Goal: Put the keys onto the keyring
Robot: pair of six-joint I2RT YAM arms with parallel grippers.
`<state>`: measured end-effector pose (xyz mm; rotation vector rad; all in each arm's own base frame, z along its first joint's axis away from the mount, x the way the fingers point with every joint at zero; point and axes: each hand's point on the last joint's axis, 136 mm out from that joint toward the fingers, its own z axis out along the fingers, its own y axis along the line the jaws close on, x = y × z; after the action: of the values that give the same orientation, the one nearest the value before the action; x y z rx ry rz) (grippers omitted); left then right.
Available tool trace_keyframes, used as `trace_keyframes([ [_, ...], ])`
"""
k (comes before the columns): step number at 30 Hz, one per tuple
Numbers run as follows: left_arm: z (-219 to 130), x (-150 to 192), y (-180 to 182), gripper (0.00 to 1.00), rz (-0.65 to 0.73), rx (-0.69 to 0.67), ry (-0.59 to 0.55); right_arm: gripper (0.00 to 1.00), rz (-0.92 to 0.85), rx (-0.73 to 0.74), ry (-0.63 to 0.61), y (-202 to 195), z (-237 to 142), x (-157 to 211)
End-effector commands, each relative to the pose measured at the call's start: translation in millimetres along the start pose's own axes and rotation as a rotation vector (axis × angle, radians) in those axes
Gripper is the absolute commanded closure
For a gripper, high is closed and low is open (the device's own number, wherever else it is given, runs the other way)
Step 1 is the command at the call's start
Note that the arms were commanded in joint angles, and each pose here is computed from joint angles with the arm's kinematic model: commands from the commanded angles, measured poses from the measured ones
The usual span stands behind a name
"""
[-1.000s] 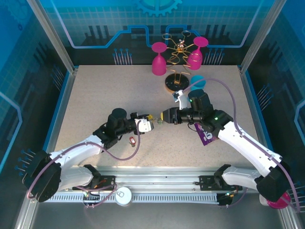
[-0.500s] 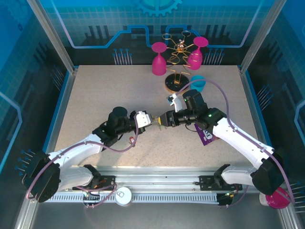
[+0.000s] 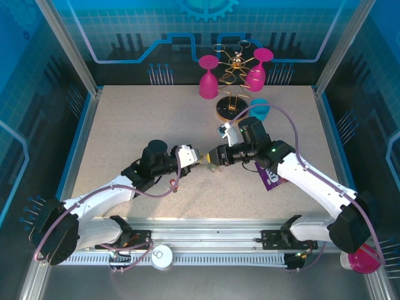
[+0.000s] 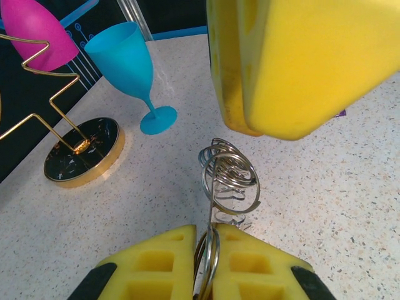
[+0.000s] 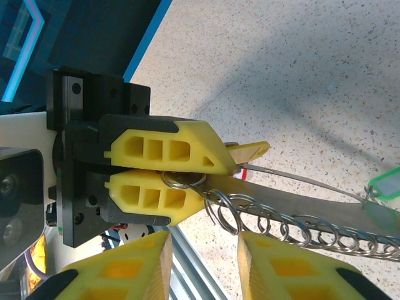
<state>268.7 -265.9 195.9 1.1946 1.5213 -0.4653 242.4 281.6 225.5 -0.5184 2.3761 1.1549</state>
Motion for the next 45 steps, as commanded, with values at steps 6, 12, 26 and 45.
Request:
trace_keyframes([
  [6, -5.9, -34.8, 1.4, 1.0, 0.019, 0.018, -0.095, 0.66, -0.025, -0.02, -0.002, 7.7, 1.9, -7.8],
  [12, -5.3, -34.9, 1.1, 1.0, 0.011, 0.024, -0.095, 0.66, -0.031, -0.015, 0.002, 7.2, 4.7, -9.2],
  [26, -3.1, -35.4, 4.5, 1.0, -0.008, 0.016, -0.08, 0.71, -0.046, -0.056, 0.034, 15.5, 11.4, -6.0],
  [45, -1.9, -35.4, 6.7, 1.0, -0.011, 0.009, -0.077, 0.75, -0.033, -0.07, 0.077, 16.5, 23.4, 0.2],
])
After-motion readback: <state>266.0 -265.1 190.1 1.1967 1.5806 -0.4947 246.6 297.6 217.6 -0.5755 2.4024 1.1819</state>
